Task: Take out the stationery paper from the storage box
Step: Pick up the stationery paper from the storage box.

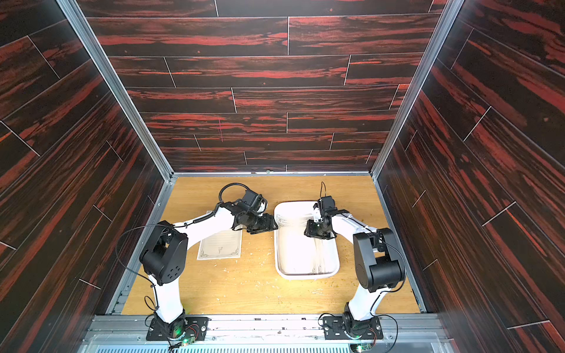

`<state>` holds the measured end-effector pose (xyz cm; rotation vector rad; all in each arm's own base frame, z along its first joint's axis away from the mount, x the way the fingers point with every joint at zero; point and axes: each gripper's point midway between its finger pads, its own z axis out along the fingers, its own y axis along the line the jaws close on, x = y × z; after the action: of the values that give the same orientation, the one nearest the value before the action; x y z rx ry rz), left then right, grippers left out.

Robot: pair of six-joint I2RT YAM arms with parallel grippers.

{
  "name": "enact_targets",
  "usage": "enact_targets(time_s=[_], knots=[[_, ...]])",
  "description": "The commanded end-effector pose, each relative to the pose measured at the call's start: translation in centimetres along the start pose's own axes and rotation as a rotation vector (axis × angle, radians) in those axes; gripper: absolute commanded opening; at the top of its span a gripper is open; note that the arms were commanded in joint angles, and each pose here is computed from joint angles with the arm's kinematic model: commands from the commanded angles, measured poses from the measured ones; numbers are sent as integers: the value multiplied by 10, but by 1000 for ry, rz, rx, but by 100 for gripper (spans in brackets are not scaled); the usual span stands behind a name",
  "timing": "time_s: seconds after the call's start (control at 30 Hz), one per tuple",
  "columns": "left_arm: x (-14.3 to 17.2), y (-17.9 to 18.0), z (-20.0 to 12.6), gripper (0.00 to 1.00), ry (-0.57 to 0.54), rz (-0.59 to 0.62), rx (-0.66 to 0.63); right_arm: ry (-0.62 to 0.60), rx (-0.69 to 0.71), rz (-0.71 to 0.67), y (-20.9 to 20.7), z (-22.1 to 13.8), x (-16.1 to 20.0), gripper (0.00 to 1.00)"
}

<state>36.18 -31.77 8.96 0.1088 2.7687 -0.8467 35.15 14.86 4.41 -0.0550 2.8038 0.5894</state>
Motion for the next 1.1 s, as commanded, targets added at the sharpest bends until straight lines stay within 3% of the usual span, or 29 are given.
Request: enact_targets(time_s=[0.0, 0.47, 0.77, 1.07], knots=[[-5, -7, -6, 70, -13, 18, -2, 11, -60, -8, 9, 3, 2, 36], [-19, -15, -21, 70, -58, 54, -22, -48, -51, -38, 13, -14, -7, 0], [-23, -17, -38, 70, -104, 86, -37, -114, 8, -67, 13, -41, -19, 0], [-32, -19, -57, 70, -173, 151, -64, -175, 156, -147, 13, -72, -30, 0]])
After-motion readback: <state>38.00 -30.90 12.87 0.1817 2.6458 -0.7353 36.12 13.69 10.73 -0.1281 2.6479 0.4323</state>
